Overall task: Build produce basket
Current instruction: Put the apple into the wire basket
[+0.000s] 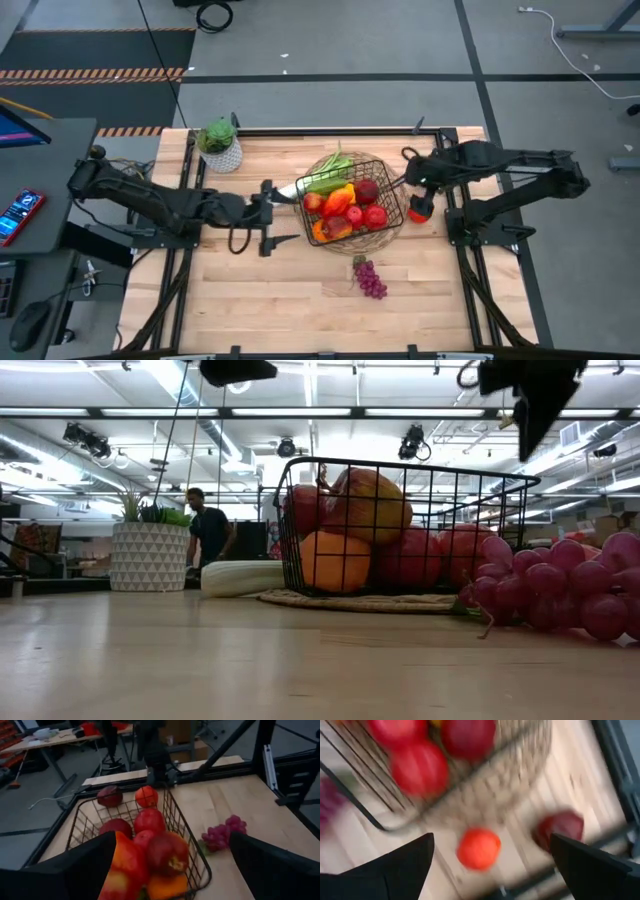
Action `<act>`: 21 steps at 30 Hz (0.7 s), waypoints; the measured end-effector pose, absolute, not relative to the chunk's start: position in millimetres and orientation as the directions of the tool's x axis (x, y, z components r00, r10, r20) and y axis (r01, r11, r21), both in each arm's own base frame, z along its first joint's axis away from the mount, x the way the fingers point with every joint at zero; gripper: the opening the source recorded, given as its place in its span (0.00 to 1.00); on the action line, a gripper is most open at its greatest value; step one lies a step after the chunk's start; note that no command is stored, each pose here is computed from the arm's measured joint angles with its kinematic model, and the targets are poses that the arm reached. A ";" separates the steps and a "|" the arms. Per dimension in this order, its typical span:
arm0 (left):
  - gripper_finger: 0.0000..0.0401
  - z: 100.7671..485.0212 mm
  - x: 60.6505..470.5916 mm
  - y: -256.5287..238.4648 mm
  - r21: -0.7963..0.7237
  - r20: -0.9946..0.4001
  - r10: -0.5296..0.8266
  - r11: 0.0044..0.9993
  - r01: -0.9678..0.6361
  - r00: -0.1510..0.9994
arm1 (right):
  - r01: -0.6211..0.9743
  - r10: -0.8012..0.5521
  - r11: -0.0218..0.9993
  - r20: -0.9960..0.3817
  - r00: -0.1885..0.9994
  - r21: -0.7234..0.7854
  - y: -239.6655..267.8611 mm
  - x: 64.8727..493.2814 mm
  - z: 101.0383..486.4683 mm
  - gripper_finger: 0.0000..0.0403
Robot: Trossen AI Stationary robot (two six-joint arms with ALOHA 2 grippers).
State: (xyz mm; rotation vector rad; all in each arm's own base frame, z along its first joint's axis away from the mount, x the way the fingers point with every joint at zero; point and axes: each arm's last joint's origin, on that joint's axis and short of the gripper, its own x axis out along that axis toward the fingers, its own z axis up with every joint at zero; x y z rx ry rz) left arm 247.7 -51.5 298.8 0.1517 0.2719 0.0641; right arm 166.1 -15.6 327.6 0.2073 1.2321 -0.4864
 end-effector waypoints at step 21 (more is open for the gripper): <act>0.99 297.2 196.6 -82.4 0.175 -0.212 0.123 0.981 -0.086 0.969 | 0.541 -0.308 0.817 -0.944 0.119 -0.199 2.5 129.3 224.4 0.99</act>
